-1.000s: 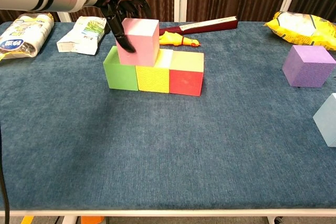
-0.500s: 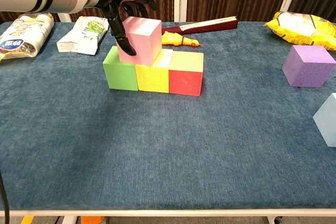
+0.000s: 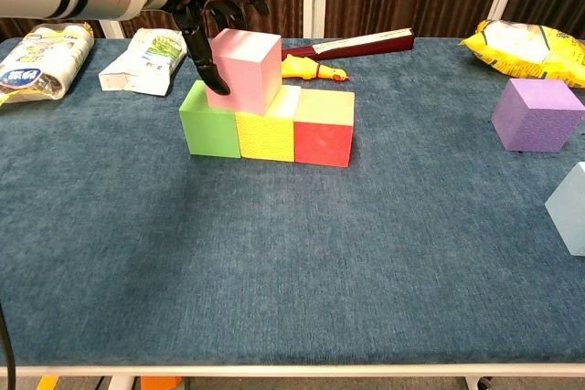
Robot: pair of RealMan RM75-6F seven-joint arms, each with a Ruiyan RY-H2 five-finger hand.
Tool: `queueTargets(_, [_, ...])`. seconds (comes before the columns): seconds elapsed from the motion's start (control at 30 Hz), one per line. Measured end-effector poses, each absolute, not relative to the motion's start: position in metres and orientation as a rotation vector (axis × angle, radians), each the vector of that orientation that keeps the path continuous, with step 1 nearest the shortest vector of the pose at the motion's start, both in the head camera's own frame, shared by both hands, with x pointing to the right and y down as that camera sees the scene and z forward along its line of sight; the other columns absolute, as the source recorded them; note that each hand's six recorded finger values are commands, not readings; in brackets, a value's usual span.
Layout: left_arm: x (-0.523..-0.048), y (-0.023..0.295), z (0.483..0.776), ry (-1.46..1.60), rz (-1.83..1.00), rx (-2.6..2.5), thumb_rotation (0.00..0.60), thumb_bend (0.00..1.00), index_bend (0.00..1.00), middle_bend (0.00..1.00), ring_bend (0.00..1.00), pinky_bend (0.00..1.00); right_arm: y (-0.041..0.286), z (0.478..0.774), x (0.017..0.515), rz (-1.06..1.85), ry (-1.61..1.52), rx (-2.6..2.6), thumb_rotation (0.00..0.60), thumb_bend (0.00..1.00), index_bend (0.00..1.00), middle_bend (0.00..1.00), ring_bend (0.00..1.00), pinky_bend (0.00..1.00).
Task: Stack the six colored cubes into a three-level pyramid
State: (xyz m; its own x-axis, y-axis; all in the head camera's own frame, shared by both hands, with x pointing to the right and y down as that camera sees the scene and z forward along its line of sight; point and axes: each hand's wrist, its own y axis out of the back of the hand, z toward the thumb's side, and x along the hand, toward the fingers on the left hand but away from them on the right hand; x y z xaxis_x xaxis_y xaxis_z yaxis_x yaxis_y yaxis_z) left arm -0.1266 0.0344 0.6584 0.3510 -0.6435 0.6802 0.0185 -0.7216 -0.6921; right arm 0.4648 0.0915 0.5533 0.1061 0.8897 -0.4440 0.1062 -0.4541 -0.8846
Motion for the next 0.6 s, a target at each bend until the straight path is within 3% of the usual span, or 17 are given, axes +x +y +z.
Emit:
queueTargets(0.33, [-0.1260,0.0316,0.6599,0.579,-1.406,-1.973,0.600,0.07,0.18,0.36,0.29,0.47,0.0914,0.5525,0.4660,1.419,-0.988,-1.683,0.600,0.09,0.00,0.10,0.05,0.19])
queueTargets(0.6, [-0.1246,0.0324,0.6607,0.580,-1.416,-1.967,0.600,0.06,0.20,0.37,0.31,0.48,0.0912,0.5532,0.4664,1.421,-0.986,-1.685,0.600,0.09,0.00,0.10,0.05,0.19])
